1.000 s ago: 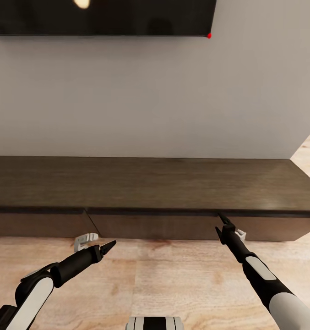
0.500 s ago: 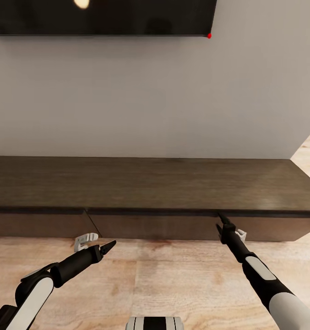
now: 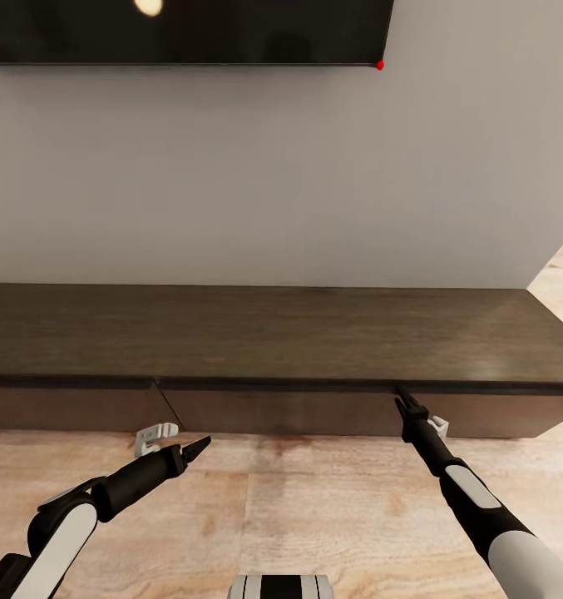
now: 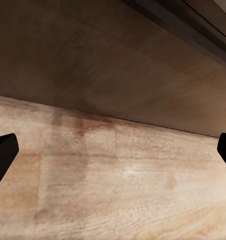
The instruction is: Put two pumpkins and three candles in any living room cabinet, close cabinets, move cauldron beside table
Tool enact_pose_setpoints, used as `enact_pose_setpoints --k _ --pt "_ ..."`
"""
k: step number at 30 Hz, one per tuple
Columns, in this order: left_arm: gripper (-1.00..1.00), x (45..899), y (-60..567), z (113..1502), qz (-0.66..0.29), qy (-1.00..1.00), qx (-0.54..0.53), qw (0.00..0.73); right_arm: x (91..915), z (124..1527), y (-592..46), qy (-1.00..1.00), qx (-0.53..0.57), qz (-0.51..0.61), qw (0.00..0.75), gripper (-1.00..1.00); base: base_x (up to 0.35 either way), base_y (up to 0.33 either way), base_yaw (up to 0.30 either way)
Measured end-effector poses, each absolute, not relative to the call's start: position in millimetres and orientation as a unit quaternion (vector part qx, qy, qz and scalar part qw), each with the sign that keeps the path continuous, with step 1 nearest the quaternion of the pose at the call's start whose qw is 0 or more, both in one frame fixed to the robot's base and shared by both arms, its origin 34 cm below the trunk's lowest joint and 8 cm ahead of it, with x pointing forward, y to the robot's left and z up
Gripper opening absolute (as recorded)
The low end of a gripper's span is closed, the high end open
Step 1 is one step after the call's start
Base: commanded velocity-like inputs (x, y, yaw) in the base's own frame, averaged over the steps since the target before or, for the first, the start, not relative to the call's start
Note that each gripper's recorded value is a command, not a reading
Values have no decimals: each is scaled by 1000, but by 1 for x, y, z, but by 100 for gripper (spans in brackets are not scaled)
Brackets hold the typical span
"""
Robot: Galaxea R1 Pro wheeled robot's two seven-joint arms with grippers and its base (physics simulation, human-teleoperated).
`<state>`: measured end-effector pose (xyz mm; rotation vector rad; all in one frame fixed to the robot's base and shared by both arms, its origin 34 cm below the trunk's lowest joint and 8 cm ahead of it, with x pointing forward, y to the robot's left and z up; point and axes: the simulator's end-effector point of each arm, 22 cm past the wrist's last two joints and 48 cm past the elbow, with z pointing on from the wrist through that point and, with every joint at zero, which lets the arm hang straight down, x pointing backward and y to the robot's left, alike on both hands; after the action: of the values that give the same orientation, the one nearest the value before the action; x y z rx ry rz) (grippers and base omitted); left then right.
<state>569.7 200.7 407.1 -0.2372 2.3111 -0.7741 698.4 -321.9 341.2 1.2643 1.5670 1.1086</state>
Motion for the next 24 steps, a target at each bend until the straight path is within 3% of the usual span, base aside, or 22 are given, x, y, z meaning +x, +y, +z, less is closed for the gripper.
enact_pose_setpoints --k 24 --pt "100 572 201 420 -298 884 -87 350 702 358 -321 616 496 448 417 -100 0 0 0"
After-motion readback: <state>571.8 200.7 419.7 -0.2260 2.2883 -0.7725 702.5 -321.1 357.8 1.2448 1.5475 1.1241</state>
